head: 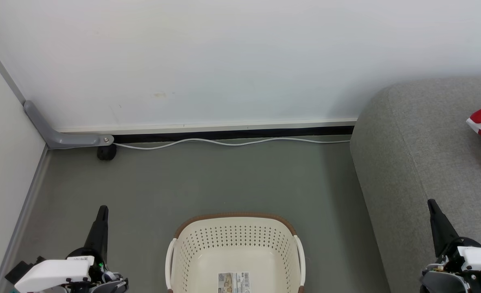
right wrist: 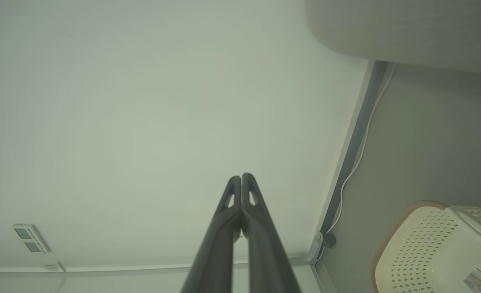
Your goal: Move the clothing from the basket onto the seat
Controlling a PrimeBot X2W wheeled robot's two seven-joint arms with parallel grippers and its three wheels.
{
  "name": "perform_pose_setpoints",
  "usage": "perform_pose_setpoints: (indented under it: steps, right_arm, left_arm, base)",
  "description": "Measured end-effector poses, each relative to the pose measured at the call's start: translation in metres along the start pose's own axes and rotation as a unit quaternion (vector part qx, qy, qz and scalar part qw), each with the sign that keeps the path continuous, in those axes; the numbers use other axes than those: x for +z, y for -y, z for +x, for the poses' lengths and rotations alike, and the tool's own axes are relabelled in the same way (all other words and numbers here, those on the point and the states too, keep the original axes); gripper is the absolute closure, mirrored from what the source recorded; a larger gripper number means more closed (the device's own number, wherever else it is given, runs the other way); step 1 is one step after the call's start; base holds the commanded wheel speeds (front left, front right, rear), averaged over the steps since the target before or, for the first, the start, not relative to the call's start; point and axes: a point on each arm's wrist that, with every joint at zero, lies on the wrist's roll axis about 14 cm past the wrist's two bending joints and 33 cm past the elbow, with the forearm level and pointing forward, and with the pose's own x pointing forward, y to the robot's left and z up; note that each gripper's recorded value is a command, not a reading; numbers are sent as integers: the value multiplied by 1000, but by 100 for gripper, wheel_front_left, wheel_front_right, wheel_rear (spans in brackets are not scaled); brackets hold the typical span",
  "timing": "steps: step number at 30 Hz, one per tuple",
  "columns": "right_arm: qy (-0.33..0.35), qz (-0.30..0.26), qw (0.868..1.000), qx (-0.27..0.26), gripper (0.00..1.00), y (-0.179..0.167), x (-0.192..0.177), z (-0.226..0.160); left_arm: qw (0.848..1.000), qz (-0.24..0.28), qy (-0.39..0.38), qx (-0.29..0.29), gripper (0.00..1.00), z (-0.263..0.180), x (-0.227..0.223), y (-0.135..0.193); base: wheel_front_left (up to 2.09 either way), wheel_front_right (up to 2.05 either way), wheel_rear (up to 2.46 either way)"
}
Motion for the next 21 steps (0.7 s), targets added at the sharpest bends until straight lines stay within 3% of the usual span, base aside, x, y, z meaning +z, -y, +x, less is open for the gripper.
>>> perform_pose_setpoints:
  steps: [21]
  right_arm:
    - [0,0,1000,0,100,0,0,0]
  left_arm:
    - [1000,0,0,0,100,0,0,0]
  base:
    - [0,0,0]
